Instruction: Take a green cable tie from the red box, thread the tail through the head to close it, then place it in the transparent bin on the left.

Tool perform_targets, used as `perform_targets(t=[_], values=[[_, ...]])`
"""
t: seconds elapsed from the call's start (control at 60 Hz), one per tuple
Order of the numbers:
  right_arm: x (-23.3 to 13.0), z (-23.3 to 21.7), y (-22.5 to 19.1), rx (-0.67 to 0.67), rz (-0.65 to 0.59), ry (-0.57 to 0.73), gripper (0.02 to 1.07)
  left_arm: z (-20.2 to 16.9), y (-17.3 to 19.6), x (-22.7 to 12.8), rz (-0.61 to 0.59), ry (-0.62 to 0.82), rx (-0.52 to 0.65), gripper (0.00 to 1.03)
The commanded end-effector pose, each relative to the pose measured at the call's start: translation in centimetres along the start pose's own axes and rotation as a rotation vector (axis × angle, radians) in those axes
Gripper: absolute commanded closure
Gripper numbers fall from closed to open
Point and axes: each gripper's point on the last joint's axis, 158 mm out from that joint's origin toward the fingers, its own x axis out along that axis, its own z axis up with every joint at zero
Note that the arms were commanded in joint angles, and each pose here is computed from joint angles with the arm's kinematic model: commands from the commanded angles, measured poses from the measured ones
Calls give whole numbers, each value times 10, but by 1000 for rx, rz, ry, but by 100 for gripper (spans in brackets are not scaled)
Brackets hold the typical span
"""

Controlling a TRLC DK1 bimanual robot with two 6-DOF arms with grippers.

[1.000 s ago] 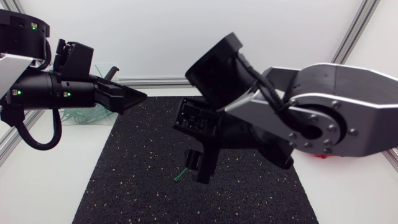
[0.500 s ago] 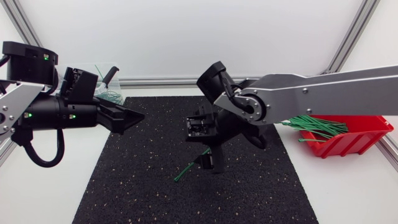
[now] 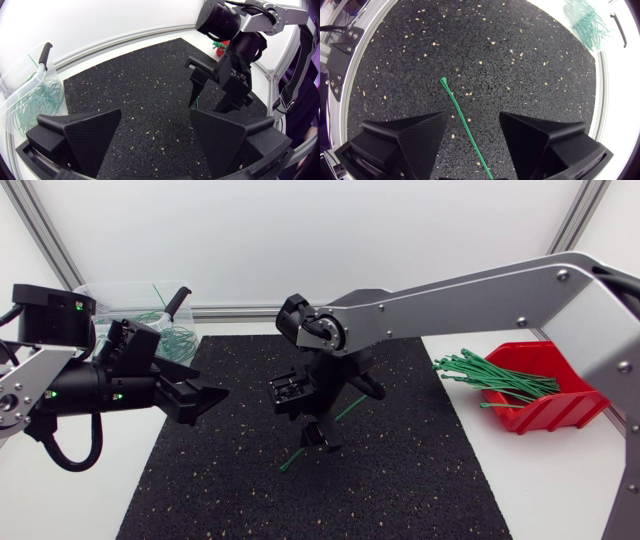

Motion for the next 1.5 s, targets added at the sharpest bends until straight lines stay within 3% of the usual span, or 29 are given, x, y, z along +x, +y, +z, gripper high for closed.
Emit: perform_targets(t=[0.0,0.317,0.533,0.733,0.95,1.267,1.35,1.483], values=[[10,1,6,-44,40,11,43,-6,-1,0,0,-3,26,7],[24,-6,18,-78,90,48,48,-12,-5,2,-12,4,34,7],[33,-16,24,-105,112,95,61,-15,-7,2,-15,5,39,7],[41,-23,28,-118,118,127,62,-18,-14,4,-33,14,50,7],[45,-25,34,-129,136,134,80,-19,-16,5,-38,16,53,7],[50,-28,41,-134,167,152,80,-20,-18,7,-44,18,57,7],[50,-28,44,-139,177,156,89,-21,-20,8,-50,22,62,7],[51,-29,47,-140,195,166,93,-24,-21,9,-55,29,66,7]])
